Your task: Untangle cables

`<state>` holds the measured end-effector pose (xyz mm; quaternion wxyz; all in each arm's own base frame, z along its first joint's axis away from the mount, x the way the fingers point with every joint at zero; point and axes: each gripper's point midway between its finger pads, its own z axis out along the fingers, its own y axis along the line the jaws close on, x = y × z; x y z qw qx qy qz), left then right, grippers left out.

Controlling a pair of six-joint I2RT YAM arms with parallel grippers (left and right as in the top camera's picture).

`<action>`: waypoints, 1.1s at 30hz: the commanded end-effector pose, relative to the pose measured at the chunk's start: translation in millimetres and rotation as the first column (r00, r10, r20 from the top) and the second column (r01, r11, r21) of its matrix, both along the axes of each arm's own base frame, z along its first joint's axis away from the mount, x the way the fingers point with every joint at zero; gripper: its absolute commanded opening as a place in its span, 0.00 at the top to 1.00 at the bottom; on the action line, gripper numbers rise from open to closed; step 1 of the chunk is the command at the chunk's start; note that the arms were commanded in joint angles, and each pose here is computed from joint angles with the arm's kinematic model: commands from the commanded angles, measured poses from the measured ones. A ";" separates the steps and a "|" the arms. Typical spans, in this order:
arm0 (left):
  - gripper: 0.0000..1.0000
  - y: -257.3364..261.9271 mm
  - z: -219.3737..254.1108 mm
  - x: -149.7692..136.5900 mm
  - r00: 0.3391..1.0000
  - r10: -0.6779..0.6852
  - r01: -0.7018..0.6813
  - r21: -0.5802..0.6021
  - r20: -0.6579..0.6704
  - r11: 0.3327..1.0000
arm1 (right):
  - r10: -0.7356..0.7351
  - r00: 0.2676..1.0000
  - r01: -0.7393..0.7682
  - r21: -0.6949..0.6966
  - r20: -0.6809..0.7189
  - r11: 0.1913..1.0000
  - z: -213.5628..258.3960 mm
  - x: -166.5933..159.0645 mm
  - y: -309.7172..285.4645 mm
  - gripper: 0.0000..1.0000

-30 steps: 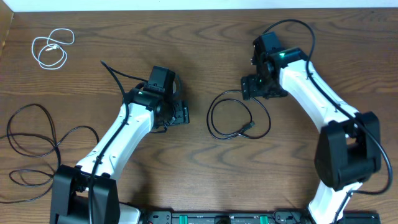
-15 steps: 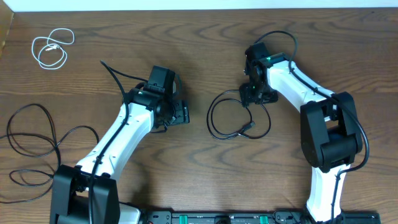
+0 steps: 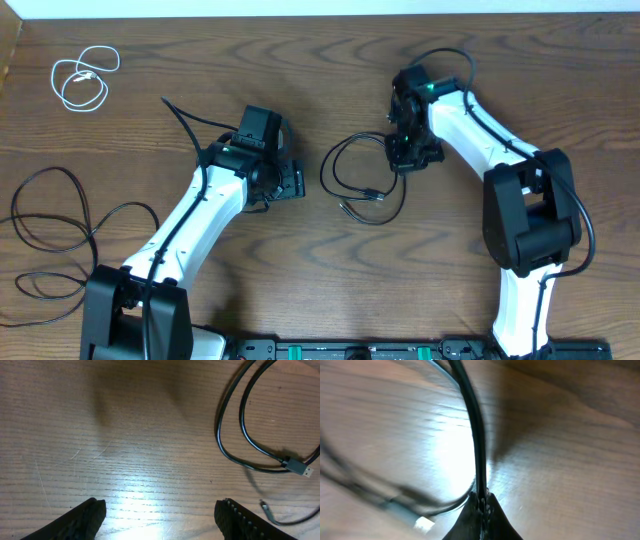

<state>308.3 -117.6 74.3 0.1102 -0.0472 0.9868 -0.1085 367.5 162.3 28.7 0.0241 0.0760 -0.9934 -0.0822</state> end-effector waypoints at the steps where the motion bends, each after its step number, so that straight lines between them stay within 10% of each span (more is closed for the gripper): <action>1: 0.25 2.3 -7.6 -3.9 1.000 0.013 -0.012 0.015 -0.022 1.000 | 0.009 0.995 -0.023 0.138 0.098 0.990 64.7 9.9 23.8 0.99; 13: 0.25 2.9 -8.3 -6.3 0.999 0.013 -0.012 0.018 -0.032 1.000 | -0.012 0.902 -0.240 0.526 0.431 0.816 268.5 -27.5 65.4 0.99; 25: 0.25 1.5 -8.2 -7.6 0.999 0.021 -0.021 0.007 -0.041 1.000 | -0.370 0.547 -0.301 0.589 0.751 0.750 450.2 -78.4 16.9 0.99; 33: 0.25 -45.7 6.9 -17.4 0.988 -0.152 0.136 -0.254 -0.043 0.958 | -0.488 0.446 -0.261 0.631 0.750 0.731 484.3 -102.6 -8.6 0.98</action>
